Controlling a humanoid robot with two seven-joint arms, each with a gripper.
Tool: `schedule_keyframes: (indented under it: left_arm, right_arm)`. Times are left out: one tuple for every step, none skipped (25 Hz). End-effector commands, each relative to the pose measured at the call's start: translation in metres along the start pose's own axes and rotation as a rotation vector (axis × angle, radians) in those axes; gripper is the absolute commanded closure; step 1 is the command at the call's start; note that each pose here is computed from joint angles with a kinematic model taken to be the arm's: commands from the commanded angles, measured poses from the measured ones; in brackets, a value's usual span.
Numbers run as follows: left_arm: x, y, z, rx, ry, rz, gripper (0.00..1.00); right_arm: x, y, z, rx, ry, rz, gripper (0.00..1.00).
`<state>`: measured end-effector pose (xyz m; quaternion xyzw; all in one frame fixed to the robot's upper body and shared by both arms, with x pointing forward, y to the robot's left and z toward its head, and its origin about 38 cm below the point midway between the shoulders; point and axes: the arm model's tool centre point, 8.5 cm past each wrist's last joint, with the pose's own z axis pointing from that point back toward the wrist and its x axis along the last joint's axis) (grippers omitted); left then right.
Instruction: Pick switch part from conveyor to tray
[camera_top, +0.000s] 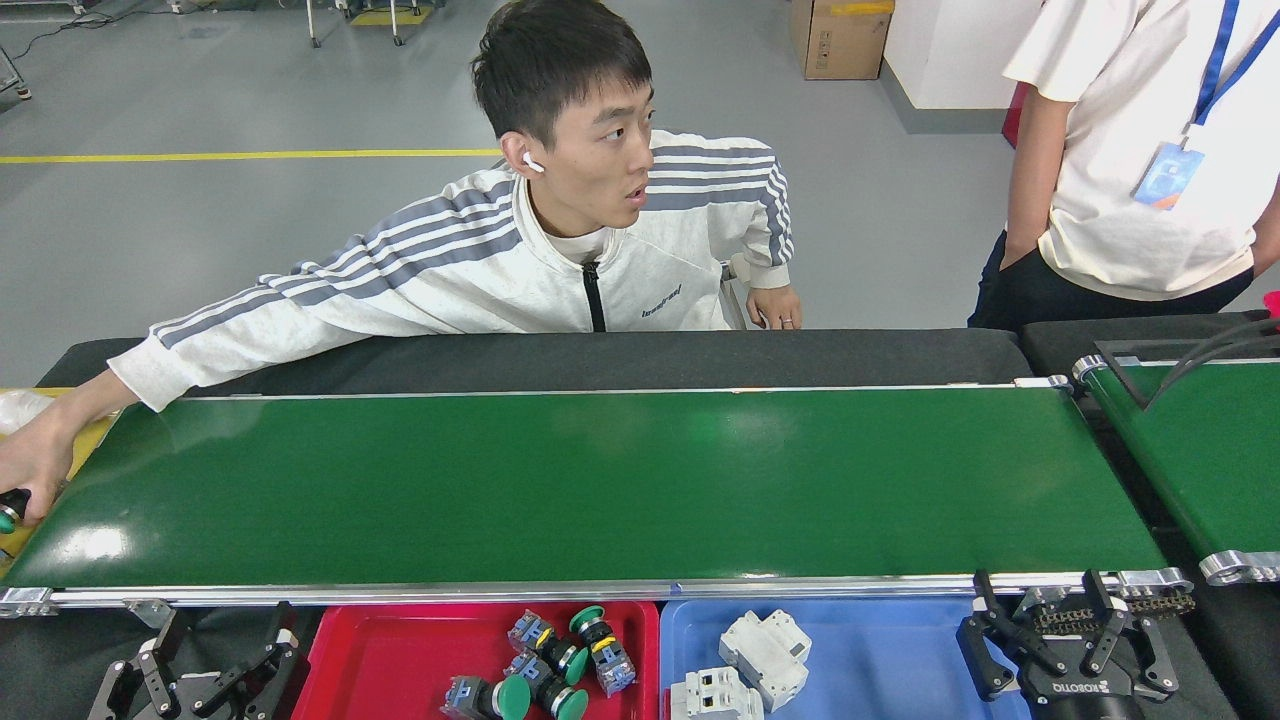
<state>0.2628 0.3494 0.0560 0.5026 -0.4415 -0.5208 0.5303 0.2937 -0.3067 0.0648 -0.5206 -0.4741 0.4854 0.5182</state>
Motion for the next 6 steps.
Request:
schedule_keyframes:
  left_arm:
    - [-0.0034,0.0018,0.0047,0.017,0.024,0.003,0.0]
    - [-0.0048,0.0008,0.0061,0.017,0.037,0.011,0.0]
    - [-0.0053,0.0014,0.0058,0.02,0.042,0.016,0.0]
    - [-0.0051,0.0019,0.0053,0.022,0.041,0.016,0.0]
    - [-0.0058,0.0022,0.0052,0.022,0.04,0.012,0.0]
    - [-0.0069,0.0023,0.0055,0.021,0.039,0.007,0.0]
  right_arm:
    - [-0.0044,-0.0086,-0.0017,-0.027,-0.002,0.016,0.01]
    - [-0.0044,-0.0085,-0.0017,-0.025,-0.002,0.016,0.01]
    - [-0.0044,-0.0079,-0.0012,-0.022,-0.002,0.016,0.01]
    - [-0.0041,-0.0076,-0.0012,-0.021,-0.002,0.015,0.01]
    - [-0.0041,-0.0075,-0.0012,-0.019,-0.002,0.015,0.01]
    - [-0.0037,-0.0071,-0.0011,-0.016,-0.001,0.013,0.01]
